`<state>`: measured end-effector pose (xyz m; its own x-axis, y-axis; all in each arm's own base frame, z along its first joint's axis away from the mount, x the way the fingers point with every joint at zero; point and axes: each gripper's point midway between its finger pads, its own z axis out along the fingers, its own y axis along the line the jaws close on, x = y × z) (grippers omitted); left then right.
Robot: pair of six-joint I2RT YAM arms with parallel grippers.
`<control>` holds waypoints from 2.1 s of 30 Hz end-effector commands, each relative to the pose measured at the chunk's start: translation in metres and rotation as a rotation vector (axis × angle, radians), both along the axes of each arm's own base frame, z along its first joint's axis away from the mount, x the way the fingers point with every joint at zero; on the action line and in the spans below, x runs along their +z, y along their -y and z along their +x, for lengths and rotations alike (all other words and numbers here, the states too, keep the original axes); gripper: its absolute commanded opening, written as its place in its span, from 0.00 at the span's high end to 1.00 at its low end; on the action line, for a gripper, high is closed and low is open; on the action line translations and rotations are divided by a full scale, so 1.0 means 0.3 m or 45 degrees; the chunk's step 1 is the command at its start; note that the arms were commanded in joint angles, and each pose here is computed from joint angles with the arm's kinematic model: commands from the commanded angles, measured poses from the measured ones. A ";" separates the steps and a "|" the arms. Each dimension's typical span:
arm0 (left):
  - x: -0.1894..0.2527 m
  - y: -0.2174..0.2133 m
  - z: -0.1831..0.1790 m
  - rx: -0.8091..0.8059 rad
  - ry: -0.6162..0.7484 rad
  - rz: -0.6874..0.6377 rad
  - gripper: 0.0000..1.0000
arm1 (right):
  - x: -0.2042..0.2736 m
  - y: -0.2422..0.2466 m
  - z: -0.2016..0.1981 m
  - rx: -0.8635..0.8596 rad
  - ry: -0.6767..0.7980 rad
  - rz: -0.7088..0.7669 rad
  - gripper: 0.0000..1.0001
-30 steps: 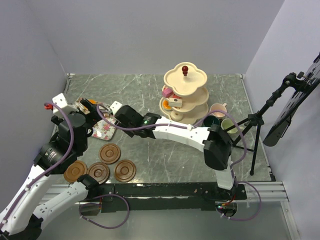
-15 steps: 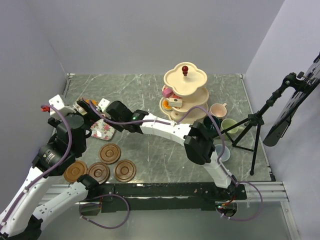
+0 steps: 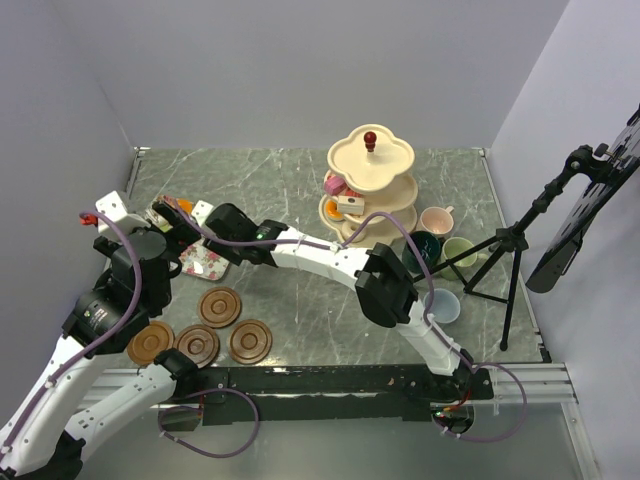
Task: Serve the afternoon tea
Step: Pick up the desert from the tray.
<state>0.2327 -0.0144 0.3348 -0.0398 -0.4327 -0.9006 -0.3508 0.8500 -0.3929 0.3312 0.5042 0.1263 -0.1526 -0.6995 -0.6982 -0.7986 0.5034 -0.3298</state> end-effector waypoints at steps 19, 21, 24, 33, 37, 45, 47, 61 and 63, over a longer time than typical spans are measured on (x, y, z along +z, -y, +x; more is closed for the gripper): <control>0.035 -0.006 -0.004 0.015 0.052 -0.038 0.00 | 0.078 0.036 0.016 -0.052 0.083 -0.018 0.70; 0.034 -0.003 -0.002 0.011 0.050 -0.035 0.00 | 0.100 0.040 0.015 -0.054 0.092 -0.002 0.71; 0.034 -0.004 -0.001 0.013 0.048 -0.032 0.00 | 0.123 0.052 0.013 -0.063 0.102 0.006 0.77; 0.039 -0.006 -0.003 0.015 0.052 -0.038 0.00 | 0.250 0.126 -0.015 -0.117 0.137 0.074 0.82; 0.033 0.003 0.003 0.006 0.047 -0.038 0.00 | 0.301 0.163 -0.050 -0.136 0.126 0.117 0.83; 0.028 0.016 0.011 -0.013 0.039 -0.037 0.00 | 0.314 0.242 -0.117 -0.192 0.087 0.105 0.85; 0.031 0.019 0.011 -0.016 0.043 -0.043 0.00 | 0.317 0.271 -0.130 -0.218 0.084 0.104 0.86; 0.018 0.039 0.020 -0.045 0.033 -0.054 0.00 | 0.397 0.618 -0.223 -0.570 0.079 0.074 0.88; 0.018 0.040 0.023 -0.045 0.034 -0.053 0.00 | 0.416 0.673 -0.244 -0.619 0.072 0.068 0.89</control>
